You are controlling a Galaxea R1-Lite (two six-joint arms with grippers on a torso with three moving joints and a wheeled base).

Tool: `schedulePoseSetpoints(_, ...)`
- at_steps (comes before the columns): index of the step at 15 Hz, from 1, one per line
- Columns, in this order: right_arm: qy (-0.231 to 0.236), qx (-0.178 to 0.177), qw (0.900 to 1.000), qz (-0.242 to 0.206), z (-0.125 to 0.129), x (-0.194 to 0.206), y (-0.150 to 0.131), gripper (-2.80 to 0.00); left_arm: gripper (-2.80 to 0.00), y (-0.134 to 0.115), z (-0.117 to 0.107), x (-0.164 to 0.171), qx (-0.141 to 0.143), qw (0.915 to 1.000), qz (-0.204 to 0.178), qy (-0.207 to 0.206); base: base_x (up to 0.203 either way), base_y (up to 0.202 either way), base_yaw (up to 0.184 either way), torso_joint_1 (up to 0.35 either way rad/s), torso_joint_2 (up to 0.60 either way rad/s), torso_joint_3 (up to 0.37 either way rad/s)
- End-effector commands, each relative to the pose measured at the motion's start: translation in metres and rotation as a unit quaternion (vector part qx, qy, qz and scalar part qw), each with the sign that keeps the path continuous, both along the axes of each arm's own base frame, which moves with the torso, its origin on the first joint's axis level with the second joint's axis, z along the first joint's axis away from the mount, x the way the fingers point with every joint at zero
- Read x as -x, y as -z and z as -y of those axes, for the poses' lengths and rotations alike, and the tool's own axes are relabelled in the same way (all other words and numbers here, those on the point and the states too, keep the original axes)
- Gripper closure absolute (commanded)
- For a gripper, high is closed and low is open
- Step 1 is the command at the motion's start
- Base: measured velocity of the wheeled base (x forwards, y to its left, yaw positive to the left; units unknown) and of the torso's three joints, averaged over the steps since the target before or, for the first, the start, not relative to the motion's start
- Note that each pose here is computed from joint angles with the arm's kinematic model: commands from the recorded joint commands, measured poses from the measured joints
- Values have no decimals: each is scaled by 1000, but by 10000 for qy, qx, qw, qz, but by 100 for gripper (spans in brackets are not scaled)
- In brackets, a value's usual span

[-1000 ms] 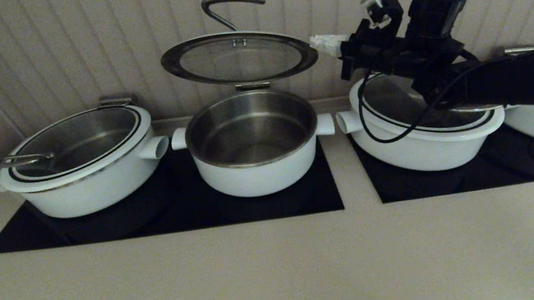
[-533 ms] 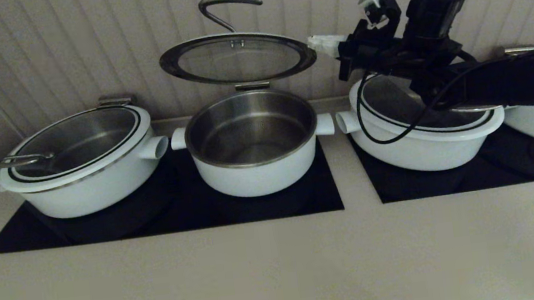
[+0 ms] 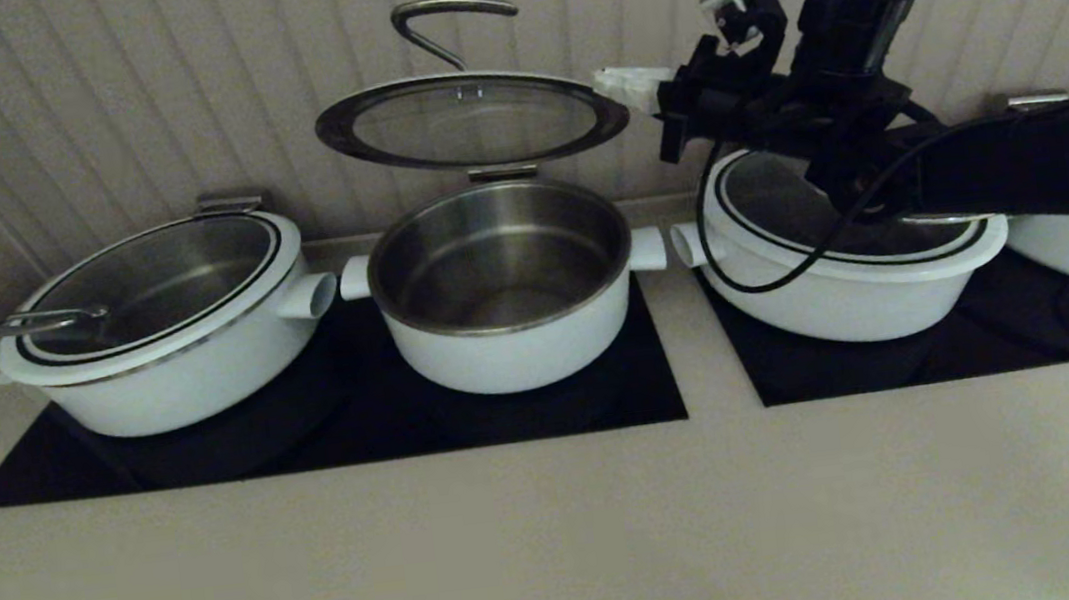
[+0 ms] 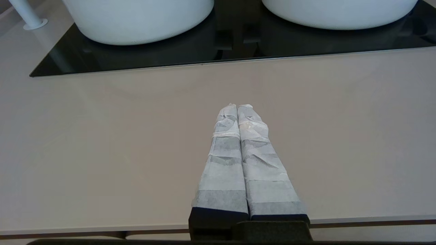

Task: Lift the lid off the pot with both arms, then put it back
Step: Close the pot lid

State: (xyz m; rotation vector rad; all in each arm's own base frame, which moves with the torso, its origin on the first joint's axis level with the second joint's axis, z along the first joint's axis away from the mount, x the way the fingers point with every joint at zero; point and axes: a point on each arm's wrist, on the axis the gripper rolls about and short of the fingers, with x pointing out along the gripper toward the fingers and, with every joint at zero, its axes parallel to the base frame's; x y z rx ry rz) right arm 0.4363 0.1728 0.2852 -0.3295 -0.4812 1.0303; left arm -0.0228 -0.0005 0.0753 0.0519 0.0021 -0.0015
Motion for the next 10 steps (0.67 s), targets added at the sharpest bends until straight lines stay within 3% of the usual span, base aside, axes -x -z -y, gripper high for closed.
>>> schedulePoseSetpoints(1,-104,-6,9999,56,-8,2,1,0,0,0,0,0,-1,10000,3,0,0,0,0,0,0,0)
schedulePoseSetpoints(10,-356,-44,9992,153,-29,11,2,0,0,0,0,0,-1,10000,-4,0,0,0,0,0,0,0)
